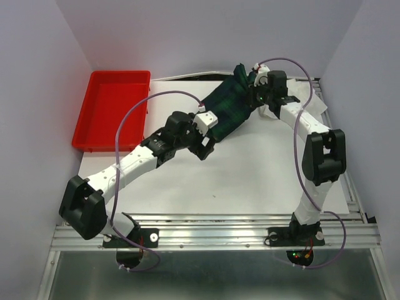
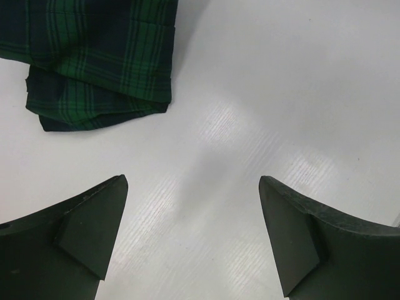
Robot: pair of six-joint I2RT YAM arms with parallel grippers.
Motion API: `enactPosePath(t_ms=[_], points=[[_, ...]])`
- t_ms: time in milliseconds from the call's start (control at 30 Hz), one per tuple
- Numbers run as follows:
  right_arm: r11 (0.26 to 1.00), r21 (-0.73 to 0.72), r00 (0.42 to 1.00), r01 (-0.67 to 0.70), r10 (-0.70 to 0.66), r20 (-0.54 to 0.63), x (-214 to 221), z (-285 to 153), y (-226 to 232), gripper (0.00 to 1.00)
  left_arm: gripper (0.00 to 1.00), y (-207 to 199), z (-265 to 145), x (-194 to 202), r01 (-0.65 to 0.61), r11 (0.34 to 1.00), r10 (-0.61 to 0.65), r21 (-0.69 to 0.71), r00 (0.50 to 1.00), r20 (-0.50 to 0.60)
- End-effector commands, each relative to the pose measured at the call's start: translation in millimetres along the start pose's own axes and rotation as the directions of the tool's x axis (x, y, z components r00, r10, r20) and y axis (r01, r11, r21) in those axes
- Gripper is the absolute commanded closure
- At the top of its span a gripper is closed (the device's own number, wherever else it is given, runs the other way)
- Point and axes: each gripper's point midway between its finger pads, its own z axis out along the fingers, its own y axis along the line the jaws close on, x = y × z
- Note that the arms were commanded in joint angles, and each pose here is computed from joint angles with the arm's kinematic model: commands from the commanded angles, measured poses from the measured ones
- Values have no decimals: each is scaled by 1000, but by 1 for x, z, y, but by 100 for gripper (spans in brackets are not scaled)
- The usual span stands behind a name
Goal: Fold and stack the skirts
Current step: Neatly place the folded skirt to the corner
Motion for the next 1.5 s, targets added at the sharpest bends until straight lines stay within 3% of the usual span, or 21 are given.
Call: enactPosePath(t_ms=[0, 1067, 1300, 1467], points=[[993, 85, 984, 85, -97, 147, -66, -9, -21, 99, 2, -5, -11, -13, -14, 1000, 13, 23, 998, 57], [935, 290, 925, 205, -281, 254, -148, -65, -123, 99, 2, -7, -6, -7, -34, 999, 33, 39, 999, 38], [934, 316, 937, 167, -250, 245, -138, -83, -150, 99, 2, -6, -6, -6, -40, 999, 39, 37, 999, 29], [936, 318, 959, 150, -217, 183, -91, -76, -181, 99, 2, -9, -7, -5, -33, 998, 32, 51, 999, 20]])
